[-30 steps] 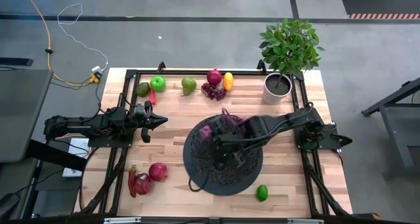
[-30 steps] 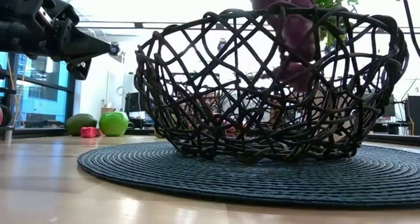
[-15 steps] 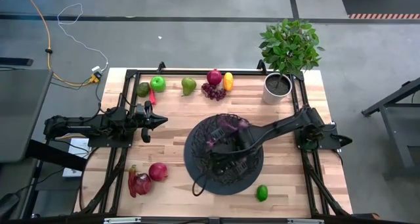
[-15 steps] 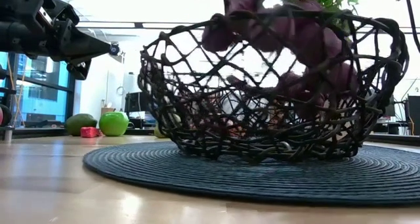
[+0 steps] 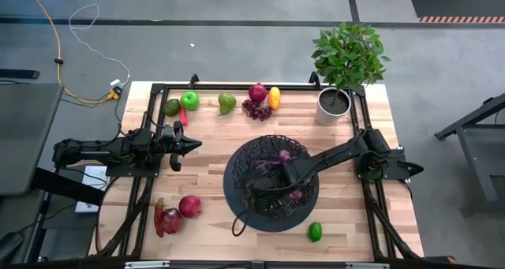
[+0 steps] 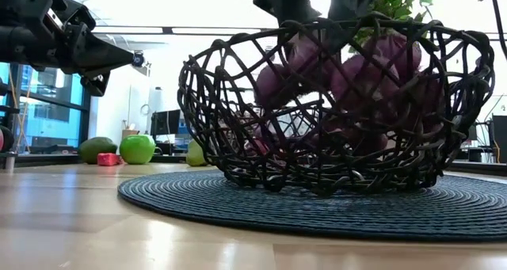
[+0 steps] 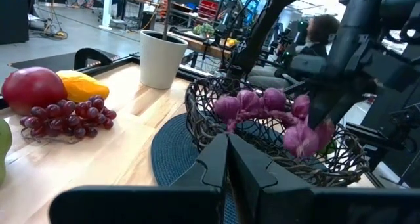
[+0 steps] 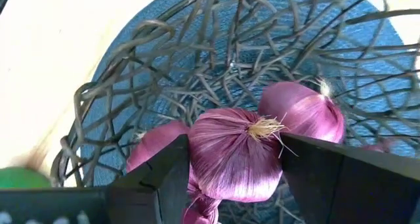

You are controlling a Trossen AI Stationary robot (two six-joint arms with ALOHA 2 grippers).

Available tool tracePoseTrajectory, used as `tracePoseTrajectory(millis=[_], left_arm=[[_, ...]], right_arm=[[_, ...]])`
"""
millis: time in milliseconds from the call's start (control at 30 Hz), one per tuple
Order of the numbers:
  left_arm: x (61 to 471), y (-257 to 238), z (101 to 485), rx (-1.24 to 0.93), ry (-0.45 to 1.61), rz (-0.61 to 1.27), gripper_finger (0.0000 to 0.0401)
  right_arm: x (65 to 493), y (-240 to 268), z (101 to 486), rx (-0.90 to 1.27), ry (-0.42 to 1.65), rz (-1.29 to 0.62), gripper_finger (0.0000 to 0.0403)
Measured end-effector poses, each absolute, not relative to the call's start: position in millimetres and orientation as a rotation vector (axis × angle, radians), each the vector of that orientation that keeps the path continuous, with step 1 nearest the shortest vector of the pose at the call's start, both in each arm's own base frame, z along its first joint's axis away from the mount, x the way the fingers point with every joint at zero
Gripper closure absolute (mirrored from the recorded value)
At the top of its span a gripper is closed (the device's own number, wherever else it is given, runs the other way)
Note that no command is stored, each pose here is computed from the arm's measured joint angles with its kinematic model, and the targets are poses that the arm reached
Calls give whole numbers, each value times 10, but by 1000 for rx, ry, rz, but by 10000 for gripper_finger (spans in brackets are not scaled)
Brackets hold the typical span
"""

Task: Build produce basket
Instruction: Put the purple garlic into the basket, then put the green apple into the basket

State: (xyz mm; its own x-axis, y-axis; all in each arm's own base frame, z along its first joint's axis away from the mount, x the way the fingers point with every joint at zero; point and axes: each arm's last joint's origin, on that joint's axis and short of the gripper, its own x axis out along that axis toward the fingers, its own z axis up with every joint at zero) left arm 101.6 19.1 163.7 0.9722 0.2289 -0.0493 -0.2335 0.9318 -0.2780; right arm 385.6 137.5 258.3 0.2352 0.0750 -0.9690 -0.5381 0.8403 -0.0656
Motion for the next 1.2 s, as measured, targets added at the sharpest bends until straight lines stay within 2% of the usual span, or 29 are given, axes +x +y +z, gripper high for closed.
tracePoseTrajectory(millis=[233,800,1200], left_arm=[[1017,191,1637,-286,16,236,398],[1016,191,1637,-286,16,236,398],[1017,191,1637,-286,16,236,398]], right_arm=[[3888,1392,2434,-351,1249,404,210],[3918,1407,2429,-284,1231,384,207],[3923,1401,2429,-234,1237,355,111]])
